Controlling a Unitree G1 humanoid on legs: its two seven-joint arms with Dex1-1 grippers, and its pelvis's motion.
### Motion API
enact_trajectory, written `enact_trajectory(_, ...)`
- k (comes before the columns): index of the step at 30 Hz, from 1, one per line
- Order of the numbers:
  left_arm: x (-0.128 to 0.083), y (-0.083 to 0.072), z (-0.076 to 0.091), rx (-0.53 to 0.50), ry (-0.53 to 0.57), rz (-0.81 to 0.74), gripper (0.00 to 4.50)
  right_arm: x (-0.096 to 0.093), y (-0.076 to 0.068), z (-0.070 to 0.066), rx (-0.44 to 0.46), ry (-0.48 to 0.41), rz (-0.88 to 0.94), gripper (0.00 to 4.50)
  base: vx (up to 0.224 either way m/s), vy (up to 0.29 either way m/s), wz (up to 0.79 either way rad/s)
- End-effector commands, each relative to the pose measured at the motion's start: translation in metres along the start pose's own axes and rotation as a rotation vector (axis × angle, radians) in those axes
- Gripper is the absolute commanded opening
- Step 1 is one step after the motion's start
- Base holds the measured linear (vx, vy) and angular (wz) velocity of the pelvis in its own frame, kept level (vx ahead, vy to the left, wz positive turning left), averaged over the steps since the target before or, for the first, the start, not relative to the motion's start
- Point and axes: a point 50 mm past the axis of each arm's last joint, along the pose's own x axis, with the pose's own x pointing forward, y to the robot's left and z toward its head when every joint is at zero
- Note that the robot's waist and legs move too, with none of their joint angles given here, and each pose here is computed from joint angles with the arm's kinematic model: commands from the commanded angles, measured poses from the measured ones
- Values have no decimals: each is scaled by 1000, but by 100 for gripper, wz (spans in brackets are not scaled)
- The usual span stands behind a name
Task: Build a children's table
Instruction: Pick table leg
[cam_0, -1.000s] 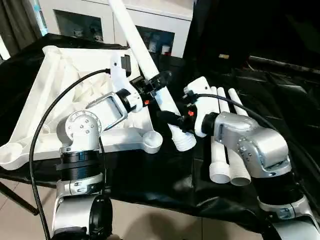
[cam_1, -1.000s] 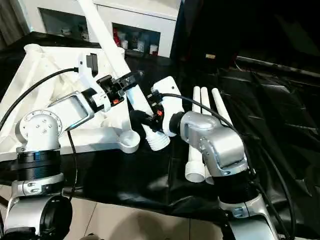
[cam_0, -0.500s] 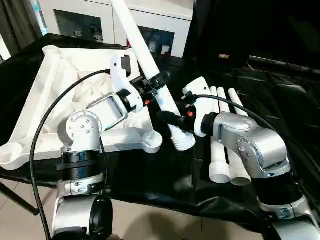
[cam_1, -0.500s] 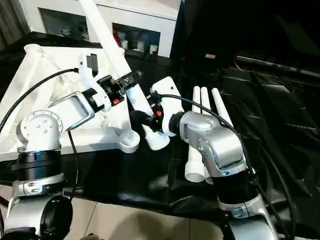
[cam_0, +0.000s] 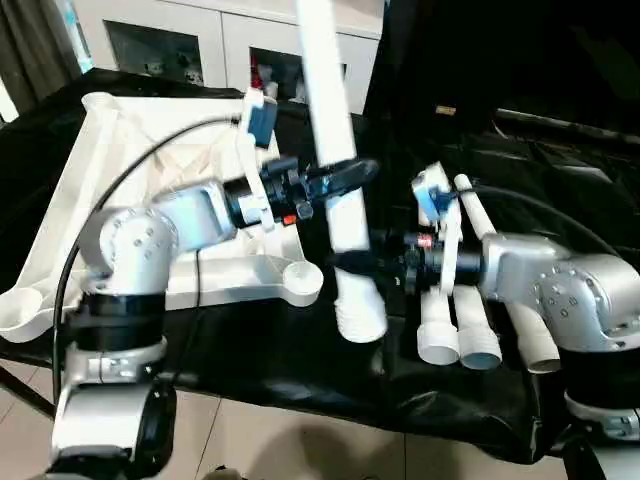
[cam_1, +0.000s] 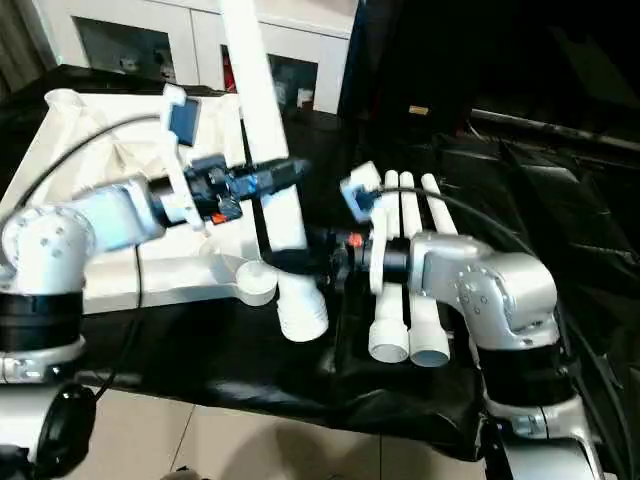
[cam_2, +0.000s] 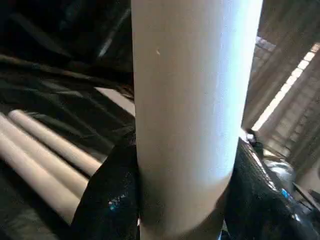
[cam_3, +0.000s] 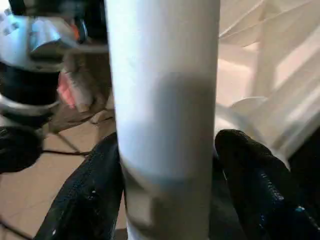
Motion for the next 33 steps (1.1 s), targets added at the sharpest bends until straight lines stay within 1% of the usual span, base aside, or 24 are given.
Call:
enact_trajectory(1,5,-10,10,42,0,-75,184,-3,4,-1,2,31,24,298,0,0,0)
enact_trajectory(2,5,-11,11,36,-8,-86,184,-4,6,-3,4,50,30,298,0,0,0)
enact_trajectory(4,4,-11,13,32,-14,-101,184,-4,6,-7,8,72,34,270,0,0,0)
enact_trajectory(7,4,-11,12,31,-11,-111,184,-3,6,-9,13,74,32,250,0,0,0)
enact_trajectory(9,4,-10,12,31,-8,-115,184,-3,6,-8,16,66,26,221,0,0,0)
enact_trajectory(14,3,-10,11,30,-5,-118,184,-2,5,-8,16,60,18,199,0,0,0)
enact_trajectory(17,2,-8,8,42,2,-104,184,0,2,-7,7,45,-11,197,0,0,0)
enact_trajectory(20,2,-4,4,76,7,-60,184,3,0,-6,18,21,-39,196,0,0,0)
enact_trajectory(21,4,2,0,86,24,25,184,5,-3,-5,16,13,-71,196,0,0,0)
enact_trajectory(22,4,2,0,86,24,25,184,5,-3,-5,16,13,-71,196,0,0,0)
enact_trajectory(23,4,6,-2,87,30,69,219,6,-5,-5,14,11,-85,196,0,0,0)
enact_trajectory(25,6,10,-3,74,23,110,253,8,-7,-6,12,5,-109,196,0,0,0)
enact_trajectory(26,9,15,-8,76,30,193,257,11,-11,-5,7,-3,-151,196,0,0,0)
enact_trajectory(28,12,18,-14,89,47,274,263,12,-14,-5,-1,-8,-181,196,0,0,0)
enact_trajectory(32,15,17,-19,87,42,279,268,14,-16,-4,-6,-9,-206,194,0,0,0)
enact_trajectory(33,17,17,-20,67,26,291,268,15,-17,-4,-12,-7,-215,194,0,0,0)
